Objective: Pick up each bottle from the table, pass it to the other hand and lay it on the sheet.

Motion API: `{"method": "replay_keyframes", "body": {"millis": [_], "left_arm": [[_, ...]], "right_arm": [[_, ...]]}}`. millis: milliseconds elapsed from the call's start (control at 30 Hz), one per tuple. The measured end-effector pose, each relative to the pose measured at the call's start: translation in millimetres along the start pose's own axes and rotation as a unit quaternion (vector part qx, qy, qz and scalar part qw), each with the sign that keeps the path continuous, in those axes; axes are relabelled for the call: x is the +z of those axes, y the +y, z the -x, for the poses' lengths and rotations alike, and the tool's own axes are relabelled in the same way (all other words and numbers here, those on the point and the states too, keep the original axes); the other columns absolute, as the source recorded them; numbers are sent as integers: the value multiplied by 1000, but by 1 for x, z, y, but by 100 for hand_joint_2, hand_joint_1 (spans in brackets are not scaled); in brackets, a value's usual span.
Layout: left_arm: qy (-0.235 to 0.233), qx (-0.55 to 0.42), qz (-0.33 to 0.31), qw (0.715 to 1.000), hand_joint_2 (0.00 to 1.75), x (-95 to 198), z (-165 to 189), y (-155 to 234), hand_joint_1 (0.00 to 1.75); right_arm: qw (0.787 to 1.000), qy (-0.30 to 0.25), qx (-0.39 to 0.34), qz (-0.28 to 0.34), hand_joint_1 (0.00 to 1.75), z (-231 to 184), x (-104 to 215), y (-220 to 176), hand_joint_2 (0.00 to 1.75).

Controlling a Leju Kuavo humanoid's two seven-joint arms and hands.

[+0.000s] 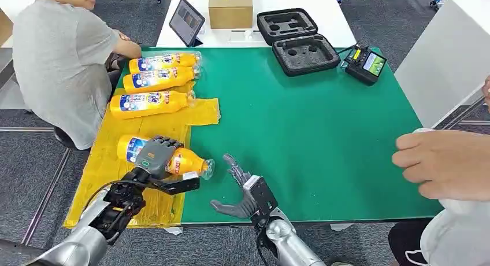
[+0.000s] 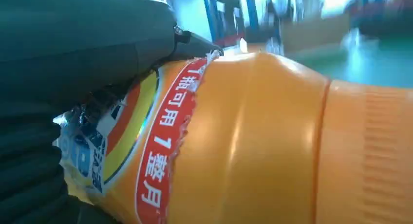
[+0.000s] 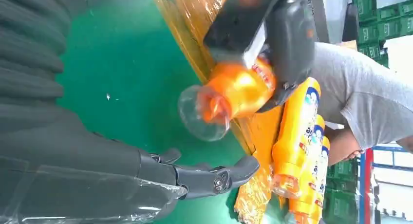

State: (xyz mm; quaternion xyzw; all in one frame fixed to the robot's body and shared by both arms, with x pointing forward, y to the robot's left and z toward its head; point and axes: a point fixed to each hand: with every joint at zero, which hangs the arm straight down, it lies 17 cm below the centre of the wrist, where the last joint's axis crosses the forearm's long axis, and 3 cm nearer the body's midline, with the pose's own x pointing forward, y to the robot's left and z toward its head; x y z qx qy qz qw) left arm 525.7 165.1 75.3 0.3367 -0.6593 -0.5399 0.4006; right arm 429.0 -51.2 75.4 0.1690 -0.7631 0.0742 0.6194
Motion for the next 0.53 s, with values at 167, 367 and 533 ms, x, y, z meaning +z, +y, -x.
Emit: {"method": "replay_keyframes", "body": {"millis": [167, 367, 533], "left_arm": [[1, 3, 19, 1000, 175, -9, -2, -6, 175], [17, 33, 52, 998, 175, -15, 0, -15, 175], [56, 49, 94, 993, 175, -21, 10, -24, 175]], "right_arm": [[1000, 0, 0, 0, 0, 0, 0, 0, 175], [1000, 0, 2, 3, 0, 0, 0, -1, 175], [1000, 2, 3, 5, 0, 2, 2, -2, 175]]}}
